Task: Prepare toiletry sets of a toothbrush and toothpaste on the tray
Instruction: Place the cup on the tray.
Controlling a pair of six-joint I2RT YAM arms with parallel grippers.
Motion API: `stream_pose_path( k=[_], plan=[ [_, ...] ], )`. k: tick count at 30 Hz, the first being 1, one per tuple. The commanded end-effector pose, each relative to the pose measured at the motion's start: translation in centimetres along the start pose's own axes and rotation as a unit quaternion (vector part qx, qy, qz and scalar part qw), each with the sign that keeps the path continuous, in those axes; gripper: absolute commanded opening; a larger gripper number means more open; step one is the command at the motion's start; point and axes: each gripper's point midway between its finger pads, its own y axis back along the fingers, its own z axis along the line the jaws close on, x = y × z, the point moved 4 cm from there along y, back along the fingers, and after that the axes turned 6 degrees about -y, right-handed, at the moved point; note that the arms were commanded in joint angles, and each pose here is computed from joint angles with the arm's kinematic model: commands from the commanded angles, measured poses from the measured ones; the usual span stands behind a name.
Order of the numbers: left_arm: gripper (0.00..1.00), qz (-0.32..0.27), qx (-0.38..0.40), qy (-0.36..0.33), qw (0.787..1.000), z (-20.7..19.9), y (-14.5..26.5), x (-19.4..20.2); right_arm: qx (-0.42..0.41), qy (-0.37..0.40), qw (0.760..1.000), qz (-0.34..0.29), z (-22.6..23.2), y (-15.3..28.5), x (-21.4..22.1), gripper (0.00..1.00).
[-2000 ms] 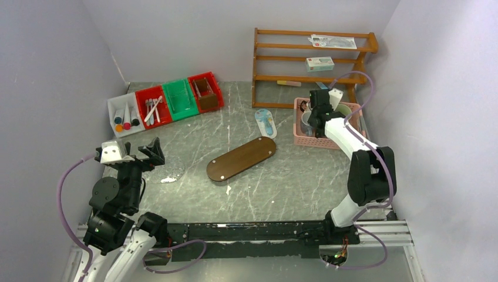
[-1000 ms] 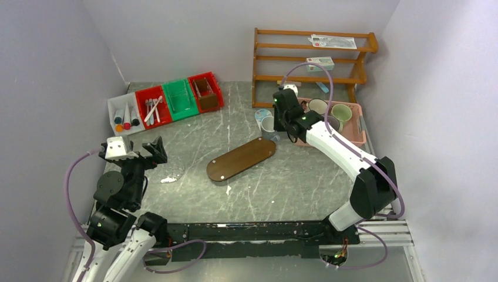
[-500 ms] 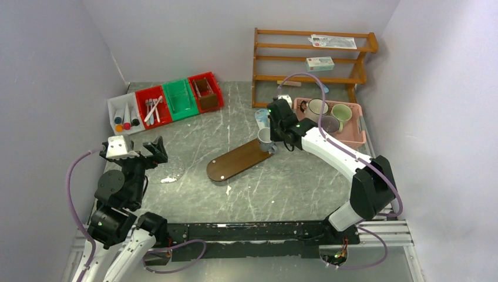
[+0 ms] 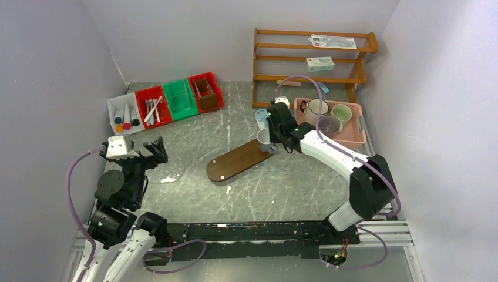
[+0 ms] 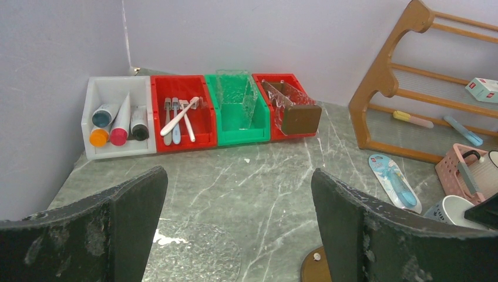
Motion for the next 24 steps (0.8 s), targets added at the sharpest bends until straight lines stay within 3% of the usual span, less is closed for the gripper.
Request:
stream_pose_path(
  k=[1,18,24],
  plan=[
    [0.97,-0.006,0.004,-0.001,1.0,-0.1,-0.1,-0.1,-0.006,0.008,1.0,-0.026,0.6,-0.8,-0.8,0.0],
    [0.97,-0.003,0.004,-0.002,1.0,-0.2,-0.2,0.0,0.013,0.02,1.0,-0.006,0.2,-2.2,0.2,0.0],
    [0.97,-0.002,0.004,-0.002,1.0,-0.2,-0.2,0.0,0.019,0.004,1.0,0.003,0.0,-2.3,0.8,0.1]
  ],
)
